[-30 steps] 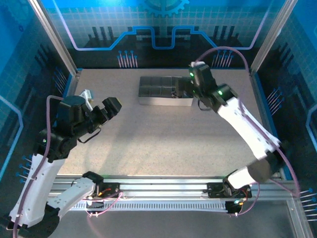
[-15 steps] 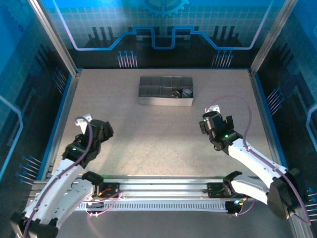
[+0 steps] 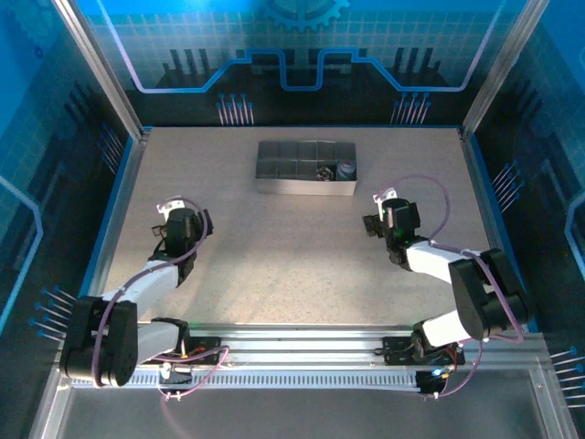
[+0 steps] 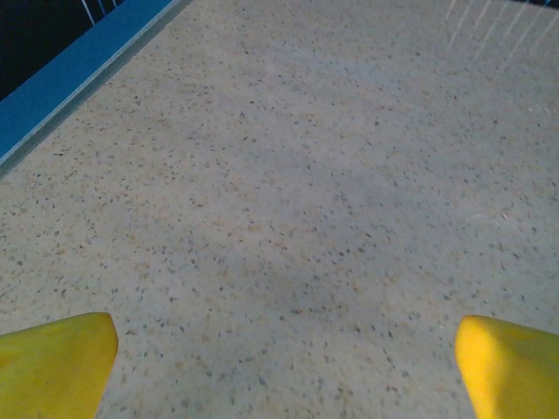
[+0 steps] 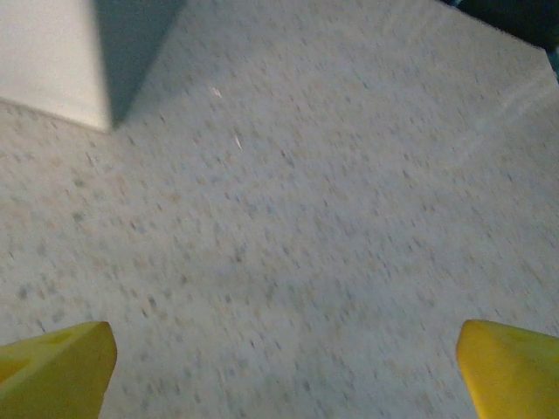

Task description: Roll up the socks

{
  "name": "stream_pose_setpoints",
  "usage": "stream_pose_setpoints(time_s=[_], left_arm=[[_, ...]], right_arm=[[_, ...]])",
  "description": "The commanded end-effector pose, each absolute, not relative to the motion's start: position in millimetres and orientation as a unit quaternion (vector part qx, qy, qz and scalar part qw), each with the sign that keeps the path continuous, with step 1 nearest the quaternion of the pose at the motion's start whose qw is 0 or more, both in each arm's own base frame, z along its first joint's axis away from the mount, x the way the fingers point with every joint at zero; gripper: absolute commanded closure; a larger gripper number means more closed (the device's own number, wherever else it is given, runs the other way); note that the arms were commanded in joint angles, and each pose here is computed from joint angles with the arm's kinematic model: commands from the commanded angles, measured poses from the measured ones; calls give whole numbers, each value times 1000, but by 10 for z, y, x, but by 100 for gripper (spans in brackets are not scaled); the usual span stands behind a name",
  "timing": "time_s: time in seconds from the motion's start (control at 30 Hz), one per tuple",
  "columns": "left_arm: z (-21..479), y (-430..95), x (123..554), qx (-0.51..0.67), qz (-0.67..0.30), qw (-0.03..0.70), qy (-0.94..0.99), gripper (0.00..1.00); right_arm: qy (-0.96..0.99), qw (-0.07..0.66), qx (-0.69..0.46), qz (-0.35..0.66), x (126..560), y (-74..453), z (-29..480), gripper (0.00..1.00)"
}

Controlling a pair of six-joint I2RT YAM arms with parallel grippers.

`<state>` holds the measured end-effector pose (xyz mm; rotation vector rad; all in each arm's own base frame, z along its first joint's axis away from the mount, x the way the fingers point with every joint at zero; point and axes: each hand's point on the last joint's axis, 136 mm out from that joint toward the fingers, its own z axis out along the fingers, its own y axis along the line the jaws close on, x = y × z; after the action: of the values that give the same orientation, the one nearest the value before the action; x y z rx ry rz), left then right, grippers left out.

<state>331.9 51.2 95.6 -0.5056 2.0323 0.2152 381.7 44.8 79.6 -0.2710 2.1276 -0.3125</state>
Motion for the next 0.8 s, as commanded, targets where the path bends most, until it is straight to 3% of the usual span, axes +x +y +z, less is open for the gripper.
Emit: stream_pose_setpoints(time_s=[0.0, 0.23, 0.43, 0.77], left_arm=[[1223, 506, 3489, -188, 54, 575, 795, 1], [1290, 314, 3576, -126, 6, 642, 756, 0], [984, 260, 3771, -106, -8, 616, 780, 1], [966, 175, 3930, -85, -9, 588, 804, 0]], right_arm=[[823, 547, -120, -92, 4080, 565, 1091, 0], [810, 583, -46, -34, 3953, 255, 1044, 0], [805, 591, -36, -30, 3946, 198, 1008, 0], [809, 585, -30, -36, 3978, 173, 996, 0]])
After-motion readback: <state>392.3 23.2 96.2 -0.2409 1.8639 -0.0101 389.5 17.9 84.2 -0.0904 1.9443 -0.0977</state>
